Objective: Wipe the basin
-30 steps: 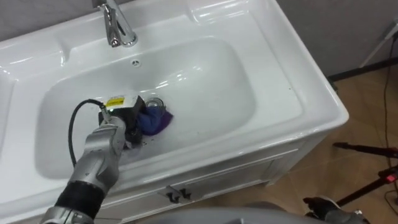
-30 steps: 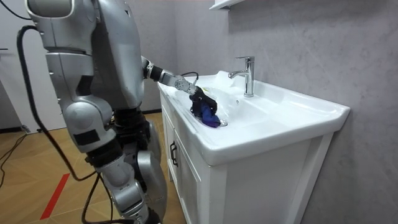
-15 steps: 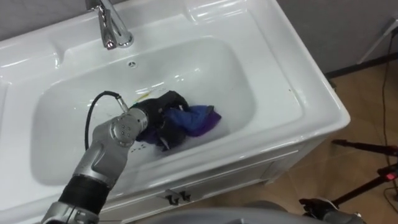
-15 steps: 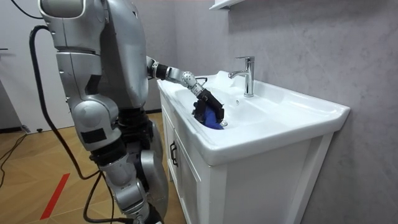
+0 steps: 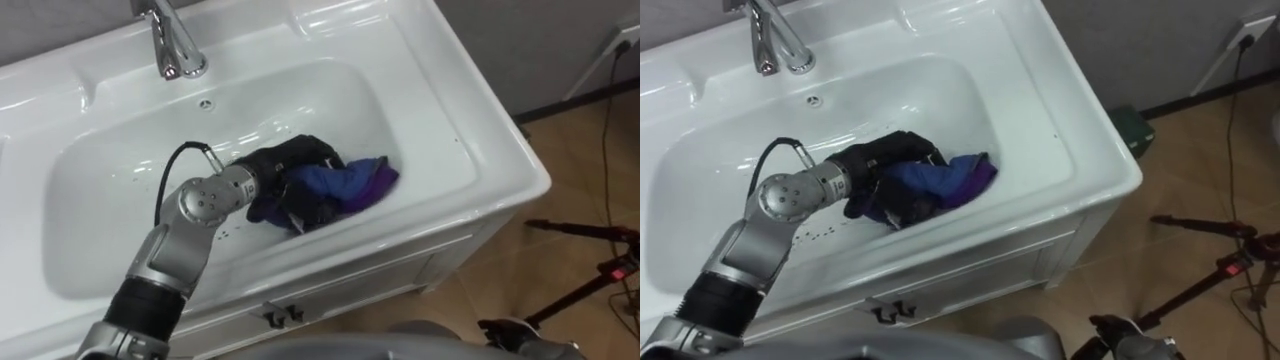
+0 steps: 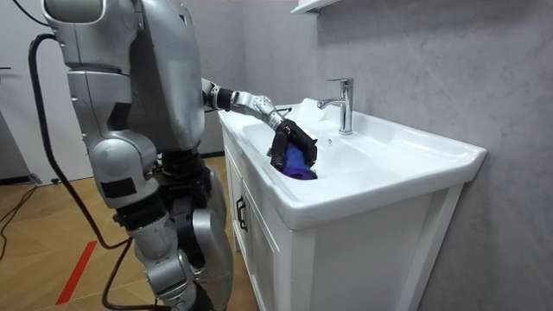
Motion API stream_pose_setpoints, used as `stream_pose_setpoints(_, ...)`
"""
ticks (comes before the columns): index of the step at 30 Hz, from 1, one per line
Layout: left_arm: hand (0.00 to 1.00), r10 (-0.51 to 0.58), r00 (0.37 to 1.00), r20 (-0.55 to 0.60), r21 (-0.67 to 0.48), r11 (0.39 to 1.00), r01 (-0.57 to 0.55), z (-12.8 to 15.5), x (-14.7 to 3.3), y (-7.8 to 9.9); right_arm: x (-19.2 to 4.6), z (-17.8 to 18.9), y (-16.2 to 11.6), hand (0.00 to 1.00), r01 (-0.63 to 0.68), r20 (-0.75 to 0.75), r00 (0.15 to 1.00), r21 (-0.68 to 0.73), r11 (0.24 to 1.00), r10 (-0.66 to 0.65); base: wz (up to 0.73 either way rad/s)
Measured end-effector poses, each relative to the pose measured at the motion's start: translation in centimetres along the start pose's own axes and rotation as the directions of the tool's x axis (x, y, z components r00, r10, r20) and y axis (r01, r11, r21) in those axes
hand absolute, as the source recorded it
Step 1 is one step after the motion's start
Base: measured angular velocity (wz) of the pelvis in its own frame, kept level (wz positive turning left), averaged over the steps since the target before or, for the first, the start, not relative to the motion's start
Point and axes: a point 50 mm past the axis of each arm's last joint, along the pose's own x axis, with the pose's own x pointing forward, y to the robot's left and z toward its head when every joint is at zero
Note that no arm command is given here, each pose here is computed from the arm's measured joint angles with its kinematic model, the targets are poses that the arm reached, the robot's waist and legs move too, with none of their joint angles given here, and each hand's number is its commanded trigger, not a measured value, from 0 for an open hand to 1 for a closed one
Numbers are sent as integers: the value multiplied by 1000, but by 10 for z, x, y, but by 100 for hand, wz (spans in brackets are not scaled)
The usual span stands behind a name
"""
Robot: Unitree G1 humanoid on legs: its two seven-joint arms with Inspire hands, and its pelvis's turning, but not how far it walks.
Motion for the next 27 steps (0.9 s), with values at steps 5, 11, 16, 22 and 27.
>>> stream_pose_setpoints(5,100,73,996,43,-6,997,-72,9,1,12,0,-3,1,0,-2,-13,1000,4,1000,2,-7)
stream_pose_setpoints(11,100,167,983,77,-14,986,-167,15,1,20,0,-4,3,0,4,-16,1000,4,1000,-4,-5)
stream_pose_setpoints(16,100,265,962,69,-28,964,-264,15,1,25,1,-10,19,0,-31,-47,998,11,999,31,-5)
stream_pose_setpoints(22,100,353,936,13,-26,935,-353,3,1,32,0,-19,25,0,-47,-94,994,11,999,48,-14)
stream_pose_setpoints(27,100,365,924,-115,35,931,-363,-15,11,37,0,-22,28,0,-63,-118,991,-24,998,60,-1)
